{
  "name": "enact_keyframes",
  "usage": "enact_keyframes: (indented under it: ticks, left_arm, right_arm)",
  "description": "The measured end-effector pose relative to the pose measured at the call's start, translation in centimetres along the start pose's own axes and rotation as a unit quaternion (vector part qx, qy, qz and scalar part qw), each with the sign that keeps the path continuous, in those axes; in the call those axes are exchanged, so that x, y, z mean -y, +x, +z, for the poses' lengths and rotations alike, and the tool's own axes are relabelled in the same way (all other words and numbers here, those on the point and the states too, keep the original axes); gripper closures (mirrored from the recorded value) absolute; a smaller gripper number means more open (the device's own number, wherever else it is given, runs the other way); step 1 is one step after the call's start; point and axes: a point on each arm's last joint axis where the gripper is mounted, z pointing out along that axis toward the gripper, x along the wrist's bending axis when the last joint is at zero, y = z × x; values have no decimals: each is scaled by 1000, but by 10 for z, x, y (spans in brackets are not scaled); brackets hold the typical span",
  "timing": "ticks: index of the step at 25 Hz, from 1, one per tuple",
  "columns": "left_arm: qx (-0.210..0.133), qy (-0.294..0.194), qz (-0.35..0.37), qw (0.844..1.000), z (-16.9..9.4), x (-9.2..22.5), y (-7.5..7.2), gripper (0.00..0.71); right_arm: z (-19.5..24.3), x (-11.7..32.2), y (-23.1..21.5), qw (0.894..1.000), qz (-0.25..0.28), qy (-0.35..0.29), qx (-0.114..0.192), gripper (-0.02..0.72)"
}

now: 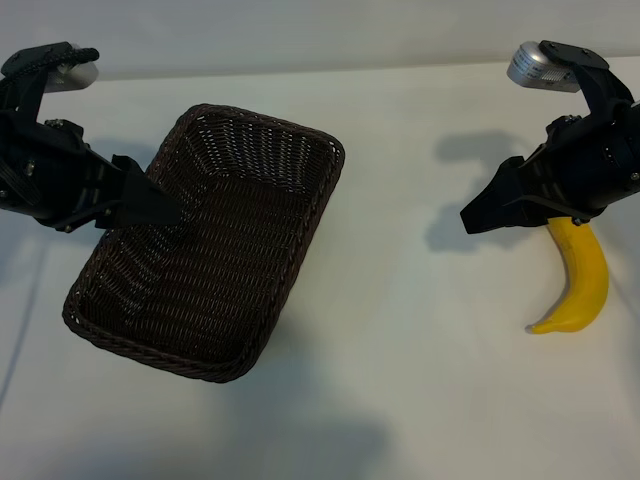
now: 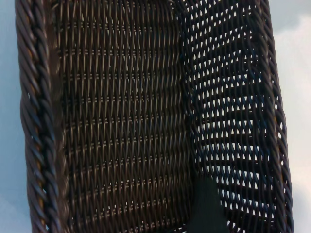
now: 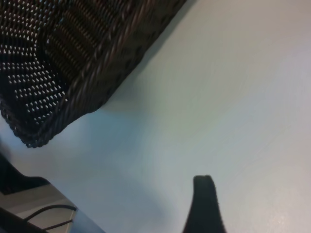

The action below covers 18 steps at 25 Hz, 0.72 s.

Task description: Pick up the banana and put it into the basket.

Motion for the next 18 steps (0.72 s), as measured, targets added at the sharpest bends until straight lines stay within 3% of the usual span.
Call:
enact_keyframes:
  ticks: [18]
  left_arm:
    - [-3,-5,1,1000,0,-1,1,172]
  right_arm:
    - [0,0,0,1000,-2,0,0,167]
